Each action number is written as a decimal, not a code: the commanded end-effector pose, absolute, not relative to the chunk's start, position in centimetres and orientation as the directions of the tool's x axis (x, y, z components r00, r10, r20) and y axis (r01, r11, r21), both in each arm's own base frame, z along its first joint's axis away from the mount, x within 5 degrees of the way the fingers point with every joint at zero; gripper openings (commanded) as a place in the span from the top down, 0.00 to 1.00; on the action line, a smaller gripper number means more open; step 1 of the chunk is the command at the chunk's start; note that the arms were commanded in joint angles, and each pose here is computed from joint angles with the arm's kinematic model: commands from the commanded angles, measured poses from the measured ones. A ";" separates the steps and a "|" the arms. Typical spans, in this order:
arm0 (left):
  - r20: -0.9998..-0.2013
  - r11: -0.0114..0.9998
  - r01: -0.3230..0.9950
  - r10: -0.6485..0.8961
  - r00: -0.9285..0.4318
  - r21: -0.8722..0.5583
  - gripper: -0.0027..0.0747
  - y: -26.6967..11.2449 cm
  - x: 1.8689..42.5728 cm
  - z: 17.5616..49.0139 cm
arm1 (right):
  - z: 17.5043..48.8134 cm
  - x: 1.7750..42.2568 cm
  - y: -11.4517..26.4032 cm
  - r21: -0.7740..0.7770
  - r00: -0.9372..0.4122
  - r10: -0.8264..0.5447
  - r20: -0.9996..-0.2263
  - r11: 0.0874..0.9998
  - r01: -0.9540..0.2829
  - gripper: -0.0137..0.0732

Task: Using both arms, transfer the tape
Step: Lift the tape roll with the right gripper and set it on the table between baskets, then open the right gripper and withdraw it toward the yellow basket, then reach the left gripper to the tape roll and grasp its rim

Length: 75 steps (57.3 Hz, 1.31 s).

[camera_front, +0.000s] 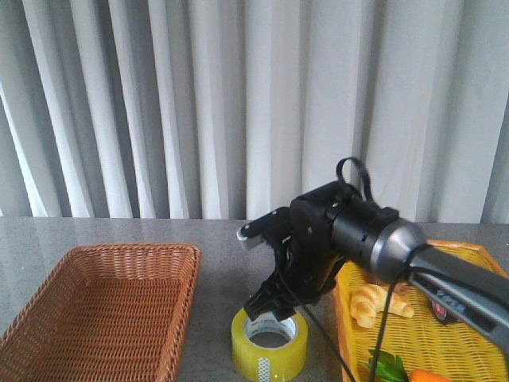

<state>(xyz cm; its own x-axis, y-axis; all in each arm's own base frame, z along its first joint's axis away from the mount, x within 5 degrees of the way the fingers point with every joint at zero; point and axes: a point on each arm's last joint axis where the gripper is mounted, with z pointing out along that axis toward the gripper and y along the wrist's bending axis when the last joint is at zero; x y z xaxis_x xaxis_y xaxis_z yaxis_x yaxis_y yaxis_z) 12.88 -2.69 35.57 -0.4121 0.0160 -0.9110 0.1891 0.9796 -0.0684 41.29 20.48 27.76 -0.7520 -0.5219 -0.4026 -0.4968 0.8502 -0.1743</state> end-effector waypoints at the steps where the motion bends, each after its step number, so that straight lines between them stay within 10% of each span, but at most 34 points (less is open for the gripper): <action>1: -0.943 0.977 0.199 -0.005 -0.332 -0.075 0.28 -2.8 13.1 37.0 | 34.9 39.3 19.0 -0.194 -0.687 -0.476 -0.548 0.872 -0.449 0.37; 16: -0.949 0.977 0.208 0.016 -0.315 -0.053 0.28 -2.8 13.1 37.3 | 39.9 34.0 13.7 -0.143 -0.650 -0.359 -0.669 0.921 -0.361 0.37; 51: -0.862 0.883 0.464 0.187 -0.472 -0.063 0.28 -9.9 22.5 36.2 | 35.2 14.9 3.9 -0.028 -0.526 -0.157 -0.836 0.969 -0.246 0.37; 75: -0.701 0.795 0.602 0.384 -0.600 -0.079 0.28 -19.6 33.5 32.7 | 34.2 10.1 2.7 0.018 -0.475 -0.102 -0.874 0.970 -0.241 0.37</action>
<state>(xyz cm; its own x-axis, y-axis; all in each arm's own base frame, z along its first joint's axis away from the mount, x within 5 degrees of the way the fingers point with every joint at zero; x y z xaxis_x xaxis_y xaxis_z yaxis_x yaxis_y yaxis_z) 31.87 -18.21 31.05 -0.6392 0.3989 -0.6575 0.5870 0.8054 -0.0820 10.07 2.73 32.97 -0.5442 -0.1226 -0.8300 -0.2427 0.9700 0.0158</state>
